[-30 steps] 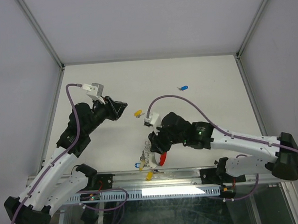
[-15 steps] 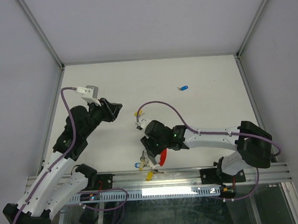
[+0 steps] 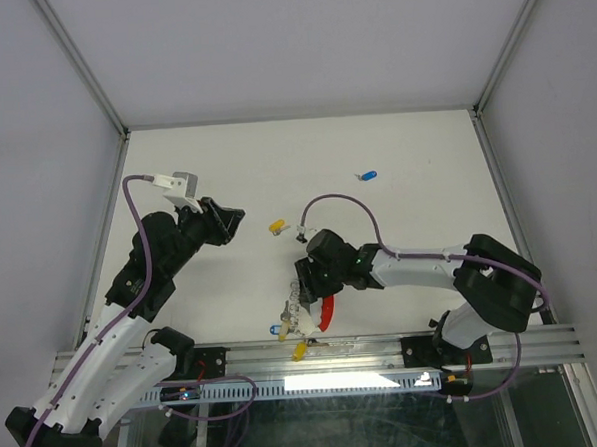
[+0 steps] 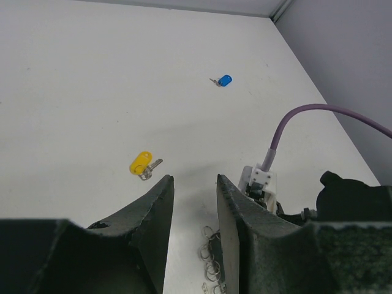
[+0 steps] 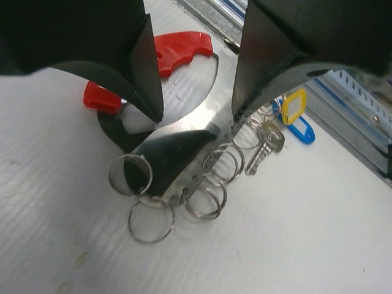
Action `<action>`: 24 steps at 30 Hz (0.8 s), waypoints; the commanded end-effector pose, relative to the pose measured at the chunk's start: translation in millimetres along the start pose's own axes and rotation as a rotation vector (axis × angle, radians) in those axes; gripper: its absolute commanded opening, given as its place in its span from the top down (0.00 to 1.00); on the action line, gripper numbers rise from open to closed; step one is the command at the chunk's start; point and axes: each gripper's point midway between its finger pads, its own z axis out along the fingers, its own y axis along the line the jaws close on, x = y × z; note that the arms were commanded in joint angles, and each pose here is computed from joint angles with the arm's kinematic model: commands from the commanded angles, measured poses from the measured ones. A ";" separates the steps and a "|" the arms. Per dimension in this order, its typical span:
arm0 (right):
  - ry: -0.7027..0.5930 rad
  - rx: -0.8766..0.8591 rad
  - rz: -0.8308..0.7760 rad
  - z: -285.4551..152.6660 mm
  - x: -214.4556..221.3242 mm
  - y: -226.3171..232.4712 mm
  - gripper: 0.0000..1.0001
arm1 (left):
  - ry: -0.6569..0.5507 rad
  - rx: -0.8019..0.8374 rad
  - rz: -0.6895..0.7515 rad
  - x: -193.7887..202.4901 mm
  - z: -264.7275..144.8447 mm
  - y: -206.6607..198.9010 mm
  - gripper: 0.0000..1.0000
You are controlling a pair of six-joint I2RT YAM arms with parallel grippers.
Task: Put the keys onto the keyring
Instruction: Move the keyring to the center of the board.
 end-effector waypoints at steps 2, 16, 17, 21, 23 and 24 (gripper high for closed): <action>-0.081 0.029 0.096 10.3 -25.5 -18.7 0.47 | -0.038 -0.002 -0.005 -10.5 -1.4 -0.8 0.66; -0.242 0.221 0.137 -27.5 -79.4 -108.8 0.45 | -0.004 0.001 0.001 -1.9 1.4 0.4 0.65; -0.257 0.209 0.116 -32.5 -84.6 -105.2 0.45 | 0.002 0.006 0.004 -0.4 2.3 -0.2 0.65; -0.304 0.112 0.027 -52.6 -96.1 -81.6 0.46 | 0.071 0.063 0.026 17.1 6.1 -6.1 0.63; -0.335 0.088 0.019 -63.9 -98.0 -74.7 0.47 | 0.126 0.098 0.019 32.2 7.2 -9.2 0.61; -0.354 0.080 0.021 -69.7 -98.4 -72.6 0.47 | 0.155 0.111 0.004 41.2 7.8 -10.3 0.61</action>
